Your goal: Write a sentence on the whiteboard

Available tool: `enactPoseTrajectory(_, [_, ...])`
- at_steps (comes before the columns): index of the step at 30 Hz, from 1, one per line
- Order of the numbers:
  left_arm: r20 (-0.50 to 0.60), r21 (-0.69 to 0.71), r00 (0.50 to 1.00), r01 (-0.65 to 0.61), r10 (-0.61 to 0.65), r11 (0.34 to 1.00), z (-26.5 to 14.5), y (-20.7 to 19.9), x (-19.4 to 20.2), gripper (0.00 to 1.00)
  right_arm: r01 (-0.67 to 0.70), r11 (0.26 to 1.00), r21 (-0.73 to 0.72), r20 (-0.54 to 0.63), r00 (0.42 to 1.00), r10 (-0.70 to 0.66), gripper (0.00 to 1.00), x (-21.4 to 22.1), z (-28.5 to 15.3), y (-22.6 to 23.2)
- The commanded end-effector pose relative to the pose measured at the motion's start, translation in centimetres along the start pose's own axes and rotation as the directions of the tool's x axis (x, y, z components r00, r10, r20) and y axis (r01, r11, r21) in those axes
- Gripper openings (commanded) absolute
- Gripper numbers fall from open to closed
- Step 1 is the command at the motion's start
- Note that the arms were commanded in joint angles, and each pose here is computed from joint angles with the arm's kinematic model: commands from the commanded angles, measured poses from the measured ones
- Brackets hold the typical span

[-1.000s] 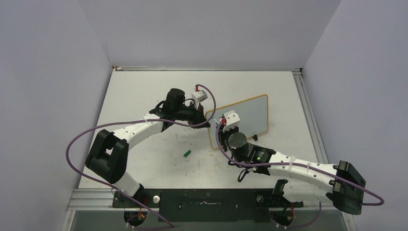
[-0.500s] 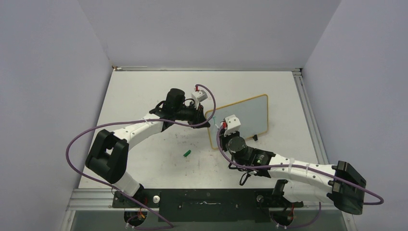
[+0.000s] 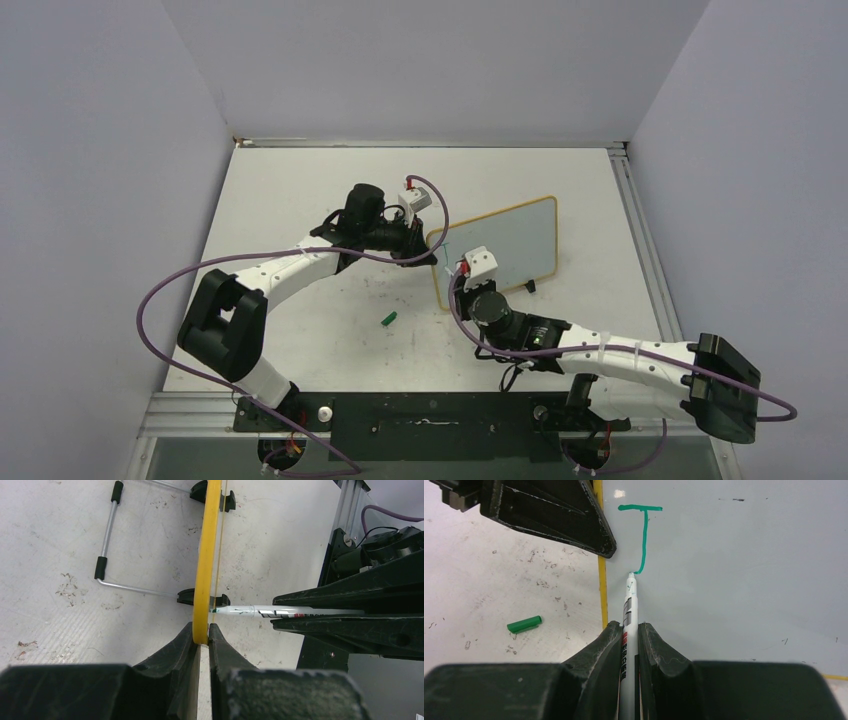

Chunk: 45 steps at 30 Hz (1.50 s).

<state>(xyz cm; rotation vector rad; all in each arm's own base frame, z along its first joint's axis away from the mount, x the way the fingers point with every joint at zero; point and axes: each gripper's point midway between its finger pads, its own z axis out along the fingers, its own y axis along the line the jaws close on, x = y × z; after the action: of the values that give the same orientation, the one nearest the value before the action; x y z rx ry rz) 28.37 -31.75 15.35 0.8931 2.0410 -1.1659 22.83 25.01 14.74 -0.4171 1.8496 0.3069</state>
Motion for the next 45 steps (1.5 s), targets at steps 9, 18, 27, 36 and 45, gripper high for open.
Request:
enactPoseTrajectory(9, [0.016, 0.039, 0.999, -0.037, 0.036, 0.999, -0.5, -1.6, -0.6, 0.0, -0.116, 0.993, -0.005, 0.156, 0.981, 0.116, 0.05, -5.2, -1.7, -0.3])
enactPoseTrajectory(18, [0.018, 0.042, 0.999, -0.039, 0.039, 0.998, -0.6, -1.7, -0.6, 0.0, -0.094, 0.993, 0.075, 0.136, 0.987, 0.083, 0.05, -4.7, -1.1, -2.1])
enactPoseTrajectory(27, [0.019, 0.045, 0.999, -0.042, 0.041, 0.998, -0.6, -1.8, -0.6, 0.0, -0.083, 0.993, 0.08, 0.141, 0.987, 0.071, 0.05, -5.0, -0.2, -2.5])
enactPoseTrajectory(36, [0.016, 0.046, 0.999, -0.039, 0.039, 0.998, -0.5, -1.7, -0.5, 0.0, -0.076, 0.994, 0.074, 0.145, 0.987, 0.064, 0.05, -5.3, 0.4, -2.6])
enactPoseTrajectory(45, [0.017, 0.047, 0.999, -0.04, 0.039, 0.998, -0.5, -1.7, -0.6, 0.0, -0.051, 0.998, 0.045, 0.131, 0.99, 0.045, 0.05, -5.0, 1.0, -2.0])
